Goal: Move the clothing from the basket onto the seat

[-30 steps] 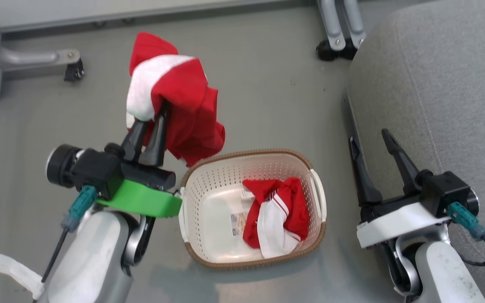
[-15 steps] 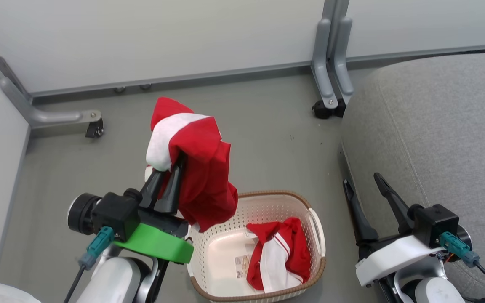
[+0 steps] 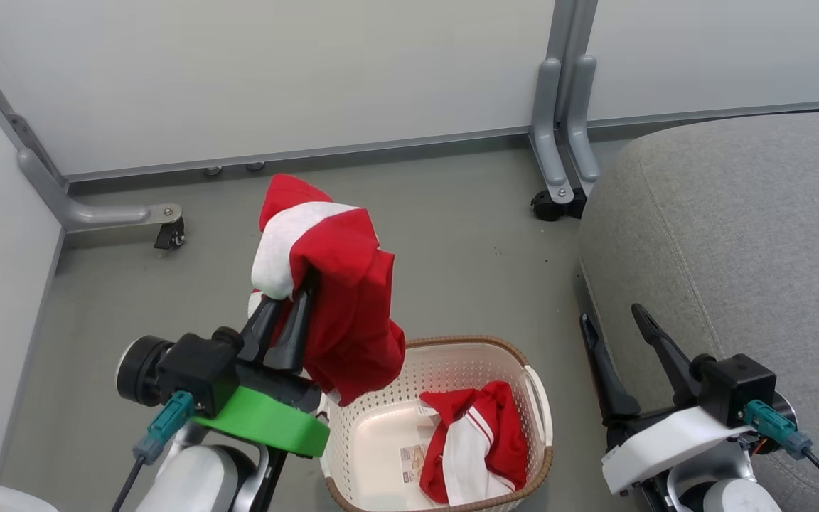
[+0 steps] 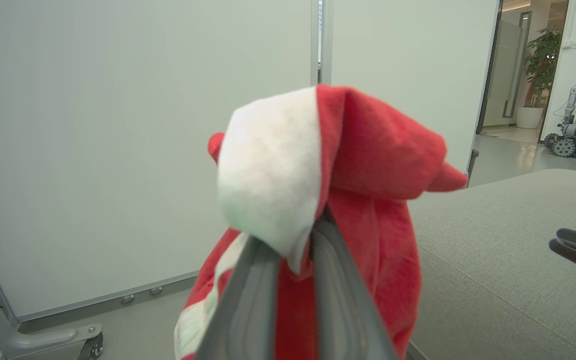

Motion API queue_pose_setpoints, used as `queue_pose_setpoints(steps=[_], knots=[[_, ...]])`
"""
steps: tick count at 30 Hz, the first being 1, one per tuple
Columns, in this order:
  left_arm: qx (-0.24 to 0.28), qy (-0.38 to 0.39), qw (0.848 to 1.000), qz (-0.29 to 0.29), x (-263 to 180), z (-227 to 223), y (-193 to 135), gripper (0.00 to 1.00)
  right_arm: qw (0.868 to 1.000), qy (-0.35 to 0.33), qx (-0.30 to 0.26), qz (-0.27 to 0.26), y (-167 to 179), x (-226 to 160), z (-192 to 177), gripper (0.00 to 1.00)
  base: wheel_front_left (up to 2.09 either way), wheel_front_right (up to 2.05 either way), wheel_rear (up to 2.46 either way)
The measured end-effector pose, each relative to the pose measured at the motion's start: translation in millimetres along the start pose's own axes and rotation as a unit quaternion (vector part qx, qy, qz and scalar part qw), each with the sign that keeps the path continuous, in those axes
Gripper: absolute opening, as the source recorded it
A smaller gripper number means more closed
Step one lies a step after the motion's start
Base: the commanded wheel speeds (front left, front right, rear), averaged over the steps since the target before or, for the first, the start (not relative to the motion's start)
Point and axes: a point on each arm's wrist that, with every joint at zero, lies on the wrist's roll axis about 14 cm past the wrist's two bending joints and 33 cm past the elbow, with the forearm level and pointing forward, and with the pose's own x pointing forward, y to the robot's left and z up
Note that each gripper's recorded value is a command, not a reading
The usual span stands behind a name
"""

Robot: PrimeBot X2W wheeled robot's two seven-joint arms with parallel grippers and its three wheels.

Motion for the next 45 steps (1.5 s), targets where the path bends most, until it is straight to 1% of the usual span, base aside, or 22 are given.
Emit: queue_pose_setpoints(steps=[10,14,17,23,27,36,44,45], knots=[[-0.002,0.004,1.0,-0.002,-1,-1,-1,0.0,1.0,0.003,0.002,0.009,6,1,-2,1.0,0.0,0.0,0.0],[-0.003,-0.002,1.0,-0.002,-1,3,-2,0.0,0.999,0.007,0.006,0.034,22,4,-3,1.0,0.0,0.0,0.0],[-0.003,-0.006,1.0,-0.002,-2,5,-2,0.0,0.997,0.008,0.011,0.074,46,9,-1,1.0,0.0,0.0,0.0],[-0.006,-0.012,1.0,-0.001,-2,9,-2,0.0,0.983,0.01,0.025,0.183,107,15,2,1.0,0.0,0.0,0.0],[-0.013,-0.015,1.0,0.0,-1,11,-3,0.0,0.972,0.014,0.027,0.234,135,20,2,1.0,0.0,0.0,0.0],[-0.014,-0.014,1.0,-0.002,-2,11,-3,0.0,0.951,0.026,0.012,0.309,179,40,-7,1.0,0.0,0.0,0.0],[-0.017,-0.014,1.0,-0.006,-3,11,-6,0.0,0.941,0.03,0.001,0.338,199,58,-14,1.0,0.0,0.0,0.0],[-0.018,-0.014,1.0,-0.007,-3,11,-7,0.0,0.94,0.029,0.005,0.34,201,60,-13,0.83,0.0,0.0,0.0]])
